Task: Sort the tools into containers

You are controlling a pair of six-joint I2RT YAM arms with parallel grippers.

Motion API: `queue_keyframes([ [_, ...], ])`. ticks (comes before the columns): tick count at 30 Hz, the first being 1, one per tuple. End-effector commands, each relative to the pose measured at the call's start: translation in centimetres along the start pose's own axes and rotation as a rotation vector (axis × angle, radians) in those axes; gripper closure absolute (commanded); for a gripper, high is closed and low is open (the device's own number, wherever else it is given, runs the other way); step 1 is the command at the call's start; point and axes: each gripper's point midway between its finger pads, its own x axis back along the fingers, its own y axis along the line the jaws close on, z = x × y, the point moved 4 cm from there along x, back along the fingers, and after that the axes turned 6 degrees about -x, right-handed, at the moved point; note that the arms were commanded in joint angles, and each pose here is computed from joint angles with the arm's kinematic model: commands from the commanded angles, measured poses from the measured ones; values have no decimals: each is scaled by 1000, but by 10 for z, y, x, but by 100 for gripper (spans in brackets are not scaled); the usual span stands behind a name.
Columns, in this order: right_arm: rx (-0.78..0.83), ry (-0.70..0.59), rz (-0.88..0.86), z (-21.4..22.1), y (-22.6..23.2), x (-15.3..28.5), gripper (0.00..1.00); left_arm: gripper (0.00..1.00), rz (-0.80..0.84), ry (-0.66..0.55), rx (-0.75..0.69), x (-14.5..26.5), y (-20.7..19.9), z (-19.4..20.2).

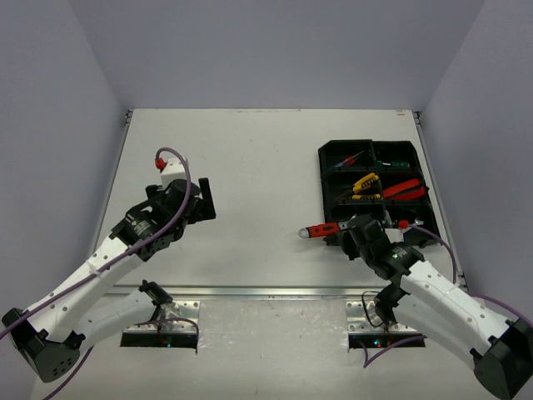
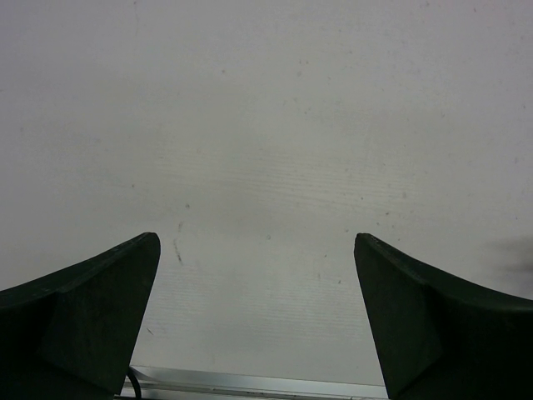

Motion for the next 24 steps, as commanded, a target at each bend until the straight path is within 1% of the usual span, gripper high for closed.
queue_keyframes([
  [1,-112,-105,-43,-16,18,6,100,0,33,-39,8,-4,-8,-7],
  [2,-114,-107,-40,-16,17,5,100,0,29,-31,1,-6,-9,-6],
  [3,-118,-113,-38,-17,16,4,96,0,25,-24,-4,-7,-10,-5],
  [4,-120,-118,-38,-18,16,3,89,0,25,-20,-6,-8,-10,-4],
  [5,-115,-122,-37,-18,17,3,79,0,25,-19,-6,-8,-10,-4],
  [6,-108,-121,-45,-17,19,3,74,0,25,-21,-4,-8,-10,-4],
  [8,-96,-117,-70,-16,27,5,72,0,28,-27,1,-7,-9,-4],
  [10,-75,-111,-94,-14,35,7,63,0,35,-32,4,-6,-10,-5],
  [11,-74,-112,-93,-14,35,6,63,0,35,-32,4,-6,-10,-5],
  [13,-36,-107,-123,-12,49,13,42,0,36,-32,4,-6,-10,-4],
  [15,-3,-98,-168,-10,62,19,33,0,34,-33,4,-7,-10,-5],
  [16,32,-91,-206,-9,71,24,27,0,32,-34,5,-7,-10,-5],
  [18,156,-90,-289,-7,90,34,16,0,17,-41,11,-8,-8,-5],
  [19,243,-94,-330,-6,101,41,10,0,13,-42,17,-8,-8,-5],
  [21,590,-115,-430,-3,128,61,1,0,-29,-60,45,-9,-3,-8],
  [22,775,-131,-453,-3,140,69,1,0,-51,-70,64,-10,0,-9],
  [23,863,-101,-451,2,144,73,1,0,-68,-74,79,-10,3,-10],
  [24,908,-95,-407,1,146,74,1,0,-80,-79,86,-10,6,-12],
])
